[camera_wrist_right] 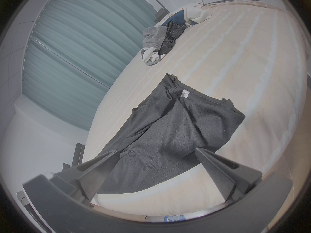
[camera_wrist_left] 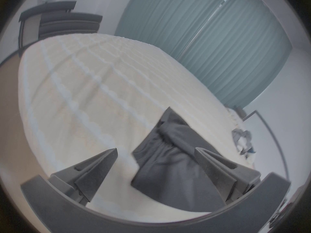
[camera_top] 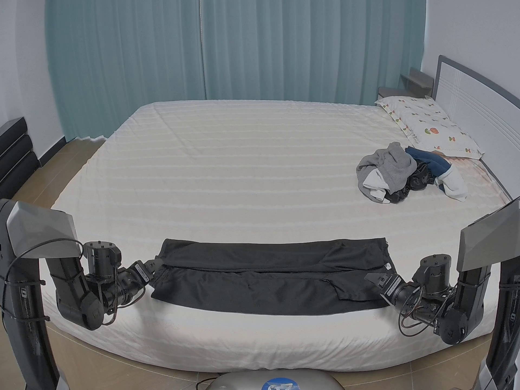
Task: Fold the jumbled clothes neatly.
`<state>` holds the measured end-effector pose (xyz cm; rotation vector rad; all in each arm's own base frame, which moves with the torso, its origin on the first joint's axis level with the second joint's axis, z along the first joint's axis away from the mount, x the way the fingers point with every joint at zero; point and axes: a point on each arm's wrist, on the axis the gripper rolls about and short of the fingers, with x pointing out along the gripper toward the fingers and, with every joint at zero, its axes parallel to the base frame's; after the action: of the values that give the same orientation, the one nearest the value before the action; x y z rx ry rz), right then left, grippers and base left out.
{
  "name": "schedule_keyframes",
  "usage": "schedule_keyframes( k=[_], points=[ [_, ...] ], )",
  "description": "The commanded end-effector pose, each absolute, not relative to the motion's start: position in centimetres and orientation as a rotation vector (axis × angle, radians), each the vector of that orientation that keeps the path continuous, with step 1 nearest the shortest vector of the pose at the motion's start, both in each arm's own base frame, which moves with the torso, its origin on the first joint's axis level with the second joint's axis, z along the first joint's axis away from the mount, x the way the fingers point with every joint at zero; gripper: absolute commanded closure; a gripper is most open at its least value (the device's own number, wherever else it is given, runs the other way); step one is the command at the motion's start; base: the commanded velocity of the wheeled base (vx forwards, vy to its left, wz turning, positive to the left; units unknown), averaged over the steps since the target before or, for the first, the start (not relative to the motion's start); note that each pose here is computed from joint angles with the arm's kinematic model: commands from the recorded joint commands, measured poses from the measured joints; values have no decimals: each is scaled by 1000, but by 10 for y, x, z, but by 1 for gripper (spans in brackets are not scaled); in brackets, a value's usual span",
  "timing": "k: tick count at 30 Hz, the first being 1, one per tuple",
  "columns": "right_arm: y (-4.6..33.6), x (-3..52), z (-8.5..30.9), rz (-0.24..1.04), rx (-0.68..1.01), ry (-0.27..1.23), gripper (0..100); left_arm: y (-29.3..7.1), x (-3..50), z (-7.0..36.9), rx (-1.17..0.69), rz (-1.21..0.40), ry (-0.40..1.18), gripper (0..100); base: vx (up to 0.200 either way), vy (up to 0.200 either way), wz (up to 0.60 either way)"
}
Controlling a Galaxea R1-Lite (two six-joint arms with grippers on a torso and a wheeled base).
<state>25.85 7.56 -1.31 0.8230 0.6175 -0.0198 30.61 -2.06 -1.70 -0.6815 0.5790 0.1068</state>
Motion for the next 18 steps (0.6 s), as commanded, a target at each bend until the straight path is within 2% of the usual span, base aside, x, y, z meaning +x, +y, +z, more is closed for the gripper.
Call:
schedule_keyframes(
  k=[1,5,18],
  points=[
    [76,259,-16,-24,820,626,0,-20,325,3,-757,9,503,0,0,0,0],
    [76,260,-18,-26,819,630,0,-28,336,-13,-769,-77,554,0,0,0,0],
    [77,260,-21,-24,815,637,0,-40,344,-43,-704,-109,613,0,0,0,0]
  ],
)
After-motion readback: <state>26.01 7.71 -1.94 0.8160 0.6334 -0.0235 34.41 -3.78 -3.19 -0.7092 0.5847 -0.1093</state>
